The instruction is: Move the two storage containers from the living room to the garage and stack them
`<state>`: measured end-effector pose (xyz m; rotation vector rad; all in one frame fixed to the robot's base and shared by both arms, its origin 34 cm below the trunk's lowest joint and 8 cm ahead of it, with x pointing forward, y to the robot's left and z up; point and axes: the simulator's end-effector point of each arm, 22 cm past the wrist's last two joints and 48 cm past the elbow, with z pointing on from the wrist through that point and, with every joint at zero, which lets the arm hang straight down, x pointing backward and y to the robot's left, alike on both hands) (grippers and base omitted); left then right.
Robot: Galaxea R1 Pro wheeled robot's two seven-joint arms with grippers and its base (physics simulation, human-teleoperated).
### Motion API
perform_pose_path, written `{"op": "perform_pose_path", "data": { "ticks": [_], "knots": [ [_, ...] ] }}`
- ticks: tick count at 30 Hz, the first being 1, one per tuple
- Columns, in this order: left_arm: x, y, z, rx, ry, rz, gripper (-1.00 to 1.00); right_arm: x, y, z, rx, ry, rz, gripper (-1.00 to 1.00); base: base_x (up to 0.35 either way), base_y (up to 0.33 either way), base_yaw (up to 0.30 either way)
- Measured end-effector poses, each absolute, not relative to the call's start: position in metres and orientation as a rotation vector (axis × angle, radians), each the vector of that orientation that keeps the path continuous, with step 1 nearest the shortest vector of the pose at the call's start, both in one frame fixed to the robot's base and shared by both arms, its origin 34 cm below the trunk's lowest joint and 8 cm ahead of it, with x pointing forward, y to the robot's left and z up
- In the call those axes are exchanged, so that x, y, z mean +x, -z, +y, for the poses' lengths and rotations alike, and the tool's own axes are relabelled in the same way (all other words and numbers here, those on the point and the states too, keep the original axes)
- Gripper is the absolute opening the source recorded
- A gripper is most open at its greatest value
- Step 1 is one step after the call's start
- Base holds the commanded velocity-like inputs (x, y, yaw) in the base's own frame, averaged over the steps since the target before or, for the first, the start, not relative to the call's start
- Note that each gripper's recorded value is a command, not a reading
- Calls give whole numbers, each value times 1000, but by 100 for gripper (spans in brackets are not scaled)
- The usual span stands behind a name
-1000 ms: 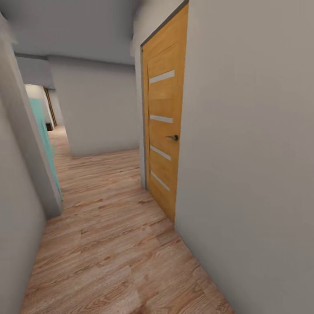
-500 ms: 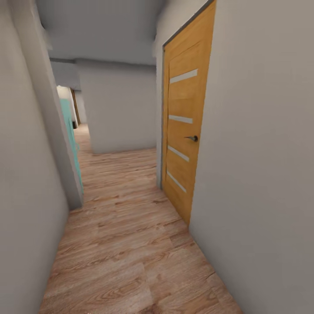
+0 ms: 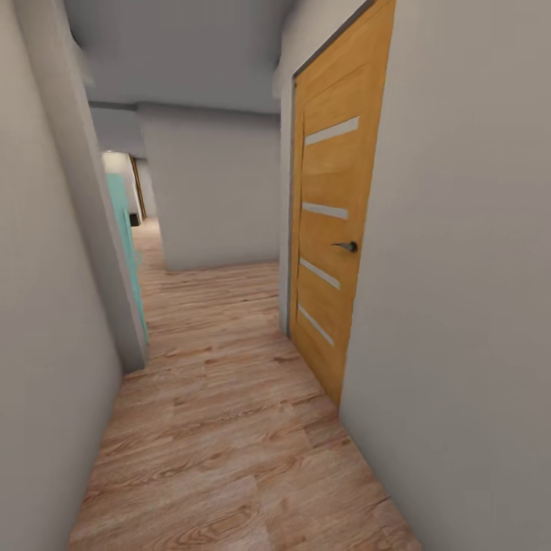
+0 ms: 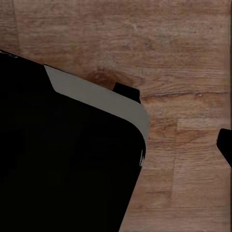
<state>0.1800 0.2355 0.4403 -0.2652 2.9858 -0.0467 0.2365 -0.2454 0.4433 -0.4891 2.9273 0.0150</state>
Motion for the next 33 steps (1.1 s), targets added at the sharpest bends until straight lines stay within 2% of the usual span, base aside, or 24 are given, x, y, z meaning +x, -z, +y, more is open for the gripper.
{"op": "perform_pose_path", "data": {
  "ticks": [27,33],
  "knots": [
    [171,-439,235,-265,45,3010,100,229,-441,-245,-498,-22,2943,100,323,0,8],
    [171,-439,235,-265,45,3010,100,229,-441,-244,-510,-22,2940,100,323,0,237]
  ]
}}
